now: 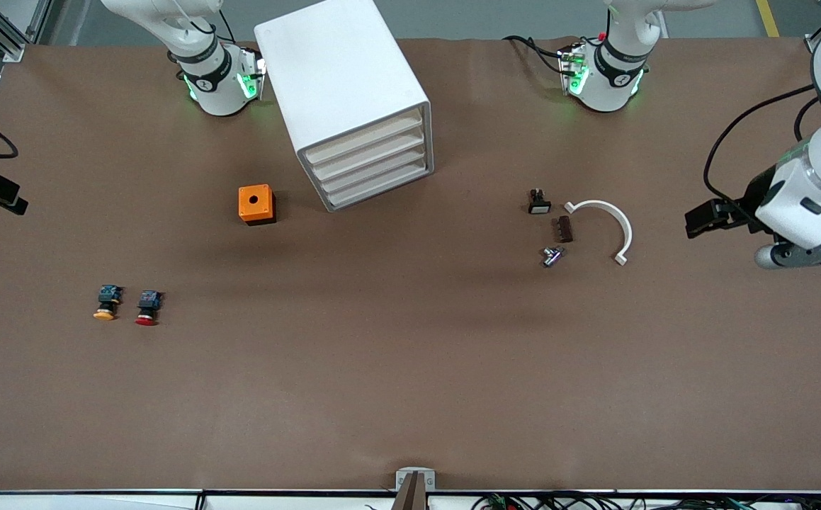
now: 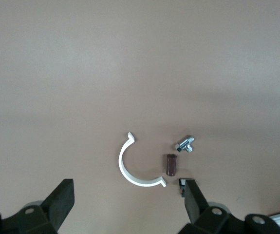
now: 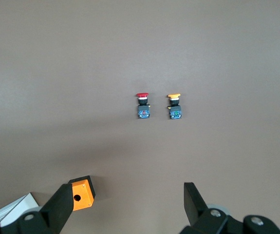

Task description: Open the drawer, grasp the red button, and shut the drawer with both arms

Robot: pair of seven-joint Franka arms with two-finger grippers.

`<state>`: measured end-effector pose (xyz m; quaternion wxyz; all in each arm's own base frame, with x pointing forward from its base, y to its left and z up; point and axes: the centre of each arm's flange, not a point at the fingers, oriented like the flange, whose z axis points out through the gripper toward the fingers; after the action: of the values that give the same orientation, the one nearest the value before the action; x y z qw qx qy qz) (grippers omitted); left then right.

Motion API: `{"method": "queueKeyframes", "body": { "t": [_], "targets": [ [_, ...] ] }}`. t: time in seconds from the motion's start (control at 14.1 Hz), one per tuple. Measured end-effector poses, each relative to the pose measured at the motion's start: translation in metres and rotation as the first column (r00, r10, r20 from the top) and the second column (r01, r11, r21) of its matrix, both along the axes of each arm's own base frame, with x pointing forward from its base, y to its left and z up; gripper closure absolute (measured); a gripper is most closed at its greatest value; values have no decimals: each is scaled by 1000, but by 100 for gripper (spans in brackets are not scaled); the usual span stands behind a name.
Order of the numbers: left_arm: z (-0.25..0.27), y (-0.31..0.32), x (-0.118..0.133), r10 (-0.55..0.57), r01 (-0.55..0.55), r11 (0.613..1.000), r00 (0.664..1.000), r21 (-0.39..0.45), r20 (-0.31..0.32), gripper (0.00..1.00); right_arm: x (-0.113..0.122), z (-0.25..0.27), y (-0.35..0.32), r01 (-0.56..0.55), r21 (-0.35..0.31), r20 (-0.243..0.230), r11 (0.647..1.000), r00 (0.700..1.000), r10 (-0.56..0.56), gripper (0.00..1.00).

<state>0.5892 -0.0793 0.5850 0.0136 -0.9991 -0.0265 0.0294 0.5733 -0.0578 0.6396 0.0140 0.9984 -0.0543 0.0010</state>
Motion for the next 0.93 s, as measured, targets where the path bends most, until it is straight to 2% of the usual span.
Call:
{"method": "queueKeyframes", "body": {
  "t": [0.43, 0.64, 0.93],
  "targets": [
    [7, 8, -43, -5, 5, 1000, 999, 8, 44, 0, 0, 0, 0, 0, 0, 0, 1000, 1000, 0, 0],
    [11, 33, -44, -52, 55, 997, 996, -48, 68, 0, 0, 0, 0, 0, 0, 0, 1000, 1000, 0, 0],
    [26, 41, -41, -51, 58, 997, 993, -56, 106, 0, 0, 0, -1, 1, 0, 0, 1000, 1000, -1, 0]
  ]
}}
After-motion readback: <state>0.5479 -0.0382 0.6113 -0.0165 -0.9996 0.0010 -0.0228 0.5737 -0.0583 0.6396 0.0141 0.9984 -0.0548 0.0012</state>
